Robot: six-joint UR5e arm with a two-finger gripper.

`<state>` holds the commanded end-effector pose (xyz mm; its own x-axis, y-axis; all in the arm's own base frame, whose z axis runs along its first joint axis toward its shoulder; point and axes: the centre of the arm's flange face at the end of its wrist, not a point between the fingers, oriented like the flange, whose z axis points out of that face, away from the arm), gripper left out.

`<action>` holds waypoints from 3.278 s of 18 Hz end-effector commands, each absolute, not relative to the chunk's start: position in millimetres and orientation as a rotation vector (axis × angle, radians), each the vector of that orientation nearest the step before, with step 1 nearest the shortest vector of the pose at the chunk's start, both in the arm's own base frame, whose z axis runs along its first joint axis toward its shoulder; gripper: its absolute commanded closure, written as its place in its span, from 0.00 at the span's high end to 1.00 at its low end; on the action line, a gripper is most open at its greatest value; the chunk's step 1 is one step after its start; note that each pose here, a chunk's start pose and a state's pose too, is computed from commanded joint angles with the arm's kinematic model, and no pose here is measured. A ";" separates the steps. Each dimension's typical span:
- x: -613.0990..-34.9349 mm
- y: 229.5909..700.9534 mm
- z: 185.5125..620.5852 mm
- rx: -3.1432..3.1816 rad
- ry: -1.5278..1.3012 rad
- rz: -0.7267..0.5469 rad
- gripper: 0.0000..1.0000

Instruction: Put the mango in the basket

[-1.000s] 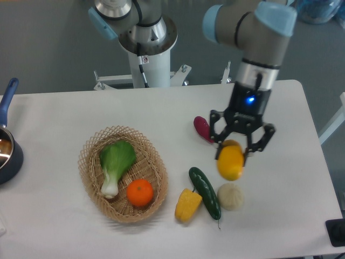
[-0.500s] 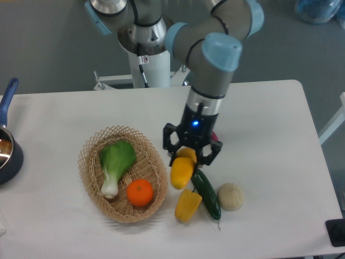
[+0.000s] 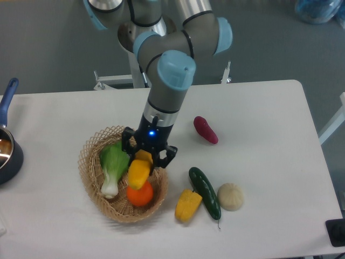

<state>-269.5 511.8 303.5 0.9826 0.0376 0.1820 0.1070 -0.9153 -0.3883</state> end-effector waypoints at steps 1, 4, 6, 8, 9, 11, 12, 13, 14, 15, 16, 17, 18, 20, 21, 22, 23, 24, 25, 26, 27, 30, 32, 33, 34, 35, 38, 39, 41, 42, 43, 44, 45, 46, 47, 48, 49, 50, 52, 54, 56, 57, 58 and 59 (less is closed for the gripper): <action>-266.4 512.3 299.4 -2.759 -0.091 -0.200 0.16; -244.2 521.8 280.6 -2.858 0.063 -0.116 0.16; -241.1 519.1 275.9 -2.867 0.081 -0.121 0.16; -240.1 516.7 274.1 -2.871 0.091 -0.125 0.16; -238.6 514.9 270.7 -2.876 0.090 -0.133 0.16; -238.0 514.0 268.0 -2.880 0.091 -0.136 0.16; -237.4 513.1 266.5 -2.884 0.103 -0.137 0.16; -236.9 512.3 265.1 -2.885 0.127 -0.136 0.16; -236.4 512.1 261.5 -2.891 0.152 -0.131 0.22; -238.1 512.7 257.1 -2.901 0.160 -0.127 0.32; -238.8 512.8 257.8 -2.903 0.163 -0.119 0.42; -240.1 513.1 260.0 -2.899 0.163 -0.113 0.55; -240.8 512.6 260.8 -2.898 0.161 -0.112 0.75; -242.9 514.6 264.7 -2.895 0.153 -0.100 1.00; -245.6 513.6 266.2 -2.894 0.149 -0.094 1.00; -247.1 512.5 267.8 -2.893 0.145 -0.089 1.00; -252.1 512.4 271.1 -2.891 0.137 -0.075 1.00; -257.4 515.4 279.1 -2.889 0.131 -0.049 1.00; -264.7 518.9 287.3 -2.889 0.123 -0.017 1.00; -270.0 519.6 292.8 -2.895 0.115 0.010 1.00; -276.5 516.6 297.4 -2.899 0.101 0.040 1.00; -316.3 495.8 343.8 -2.845 -0.007 0.158 1.00; -351.0 483.8 385.3 -2.779 -0.095 0.243 1.00; -367.0 480.8 405.3 -2.748 -0.123 0.286 1.00; -385.5 473.5 423.1 -2.722 -0.154 0.329 1.00; -402.7 466.2 441.0 -2.701 -0.167 0.380 1.00; -436.5 459.2 486.7 -2.645 -0.182 0.489 1.00; -450.1 447.6 495.2 -2.643 -0.193 0.513 1.00; -469.4 424.0 504.6 -2.677 -0.127 0.544 1.00; -473.0 412.0 506.5 -2.710 -0.063 0.545 1.00; -471.4 395.7 518.3 -2.731 0.005 0.561 1.00; -478.3 372.9 521.4 -2.771 0.076 0.559 1.00; -482.8 353.4 524.1 -2.810 0.185 0.548 1.00; -483.8 337.6 526.3 -2.839 0.300 0.530 1.00; -485.9 324.5 527.6 -2.856 0.406 0.517 1.00; -486.9 309.4 530.5 -2.865 0.472 0.519 1.00; -486.4 301.1 528.7 -2.869 0.517 0.517 1.00; -483.3 295.7 530.1 -2.868 0.543 0.527 1.00; -483.4 281.7 528.8 -2.874 0.513 0.523 1.00; -481.9 279.2 529.4 -2.878 0.511 0.525 1.00; -479.6 278.3 524.3 -2.884 0.510 0.515 1.00; -479.1 278.3 524.7 -2.882 0.511 0.518 1.00; -478.5 278.1 524.1 -2.881 0.511 0.519 1.00; -479.0 278.4 524.1 -2.880 0.511 0.518 1.00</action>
<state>-479.0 278.4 524.1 0.8809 -0.3013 -0.3650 -0.3607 -0.9267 -0.1056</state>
